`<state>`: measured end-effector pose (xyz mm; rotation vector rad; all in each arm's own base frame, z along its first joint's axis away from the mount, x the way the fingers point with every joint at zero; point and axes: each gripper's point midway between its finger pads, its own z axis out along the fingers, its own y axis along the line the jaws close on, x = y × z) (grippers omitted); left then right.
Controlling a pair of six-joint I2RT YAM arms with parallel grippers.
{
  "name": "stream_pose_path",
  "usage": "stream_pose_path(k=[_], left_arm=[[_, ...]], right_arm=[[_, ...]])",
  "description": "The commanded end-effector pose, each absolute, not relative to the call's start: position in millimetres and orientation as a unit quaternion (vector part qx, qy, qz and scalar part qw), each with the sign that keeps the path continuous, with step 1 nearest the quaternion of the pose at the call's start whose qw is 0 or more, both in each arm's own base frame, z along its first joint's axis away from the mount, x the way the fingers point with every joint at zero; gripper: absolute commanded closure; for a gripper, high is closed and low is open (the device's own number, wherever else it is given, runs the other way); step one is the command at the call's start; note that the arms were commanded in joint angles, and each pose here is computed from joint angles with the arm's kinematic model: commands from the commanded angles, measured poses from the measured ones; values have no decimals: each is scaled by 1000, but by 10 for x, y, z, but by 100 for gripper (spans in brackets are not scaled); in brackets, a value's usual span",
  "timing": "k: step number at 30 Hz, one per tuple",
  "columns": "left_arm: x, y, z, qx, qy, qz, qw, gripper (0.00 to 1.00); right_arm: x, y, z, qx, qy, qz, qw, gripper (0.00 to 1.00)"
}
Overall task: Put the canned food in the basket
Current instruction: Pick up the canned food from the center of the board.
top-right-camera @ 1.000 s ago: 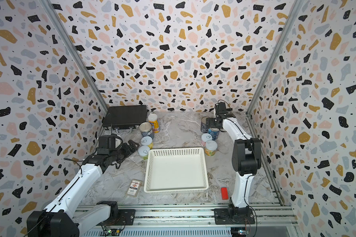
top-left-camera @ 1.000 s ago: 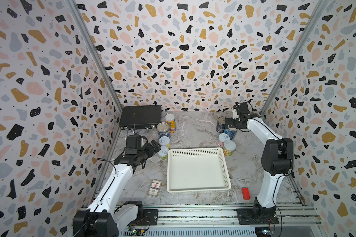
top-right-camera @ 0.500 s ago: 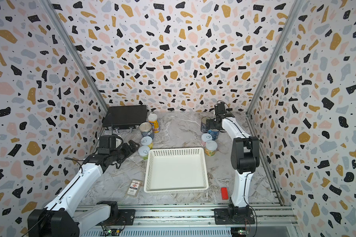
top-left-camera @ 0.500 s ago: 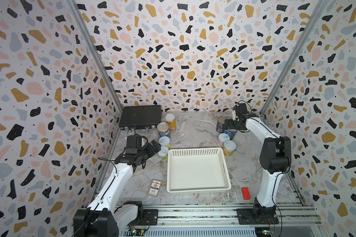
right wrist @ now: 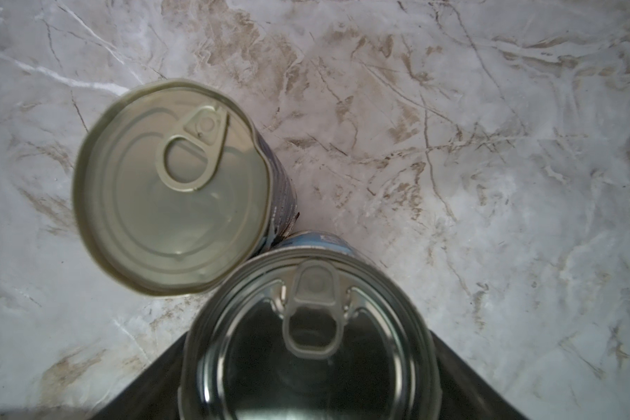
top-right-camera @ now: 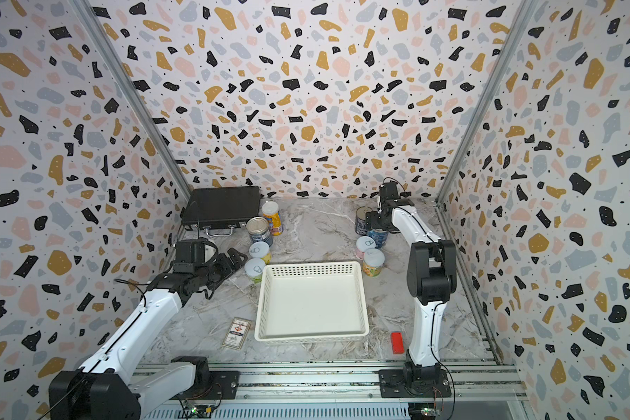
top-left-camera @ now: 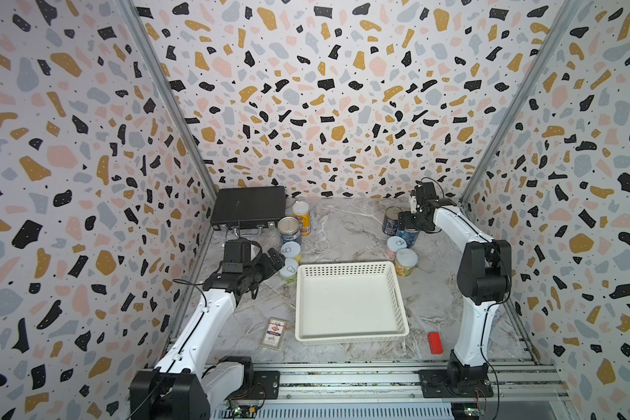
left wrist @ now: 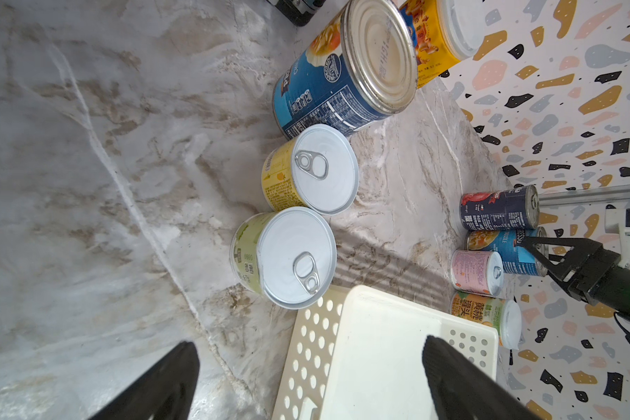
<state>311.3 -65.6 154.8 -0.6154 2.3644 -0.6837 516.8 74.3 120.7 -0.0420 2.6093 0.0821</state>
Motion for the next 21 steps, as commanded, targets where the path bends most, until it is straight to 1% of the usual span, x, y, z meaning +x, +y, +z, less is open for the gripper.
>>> stream_pose_path(k=[1, 3, 4, 9, 14, 18, 21], left_arm=[[3208, -660, 1684, -227, 881, -267, 317, 0], [3210, -661, 1687, -227, 881, -267, 317, 0], [3212, -660, 1682, -227, 881, -267, 317, 1], [3213, -660, 1686, -227, 881, -267, 317, 0], [3210, -657, 1687, -228, 881, -267, 317, 0], [3210, -657, 1687, -226, 881, -266, 318, 0], [3213, -656, 1695, -226, 881, -266, 319, 0]], right_arm=[[5217, 766, 1540, -7, 956, 38, 291, 46], [5202, 766, 1650, 1, 953, 44, 300, 65], [5194, 766, 1715, 6, 951, 47, 306, 72], [5126, 748, 2006, 23, 941, 54, 333, 74], [5048, 653, 2260, 43, 933, 40, 356, 78], [4976, 616, 2420, 56, 929, 37, 364, 79], [4900, 595, 2558, 67, 925, 40, 371, 82]])
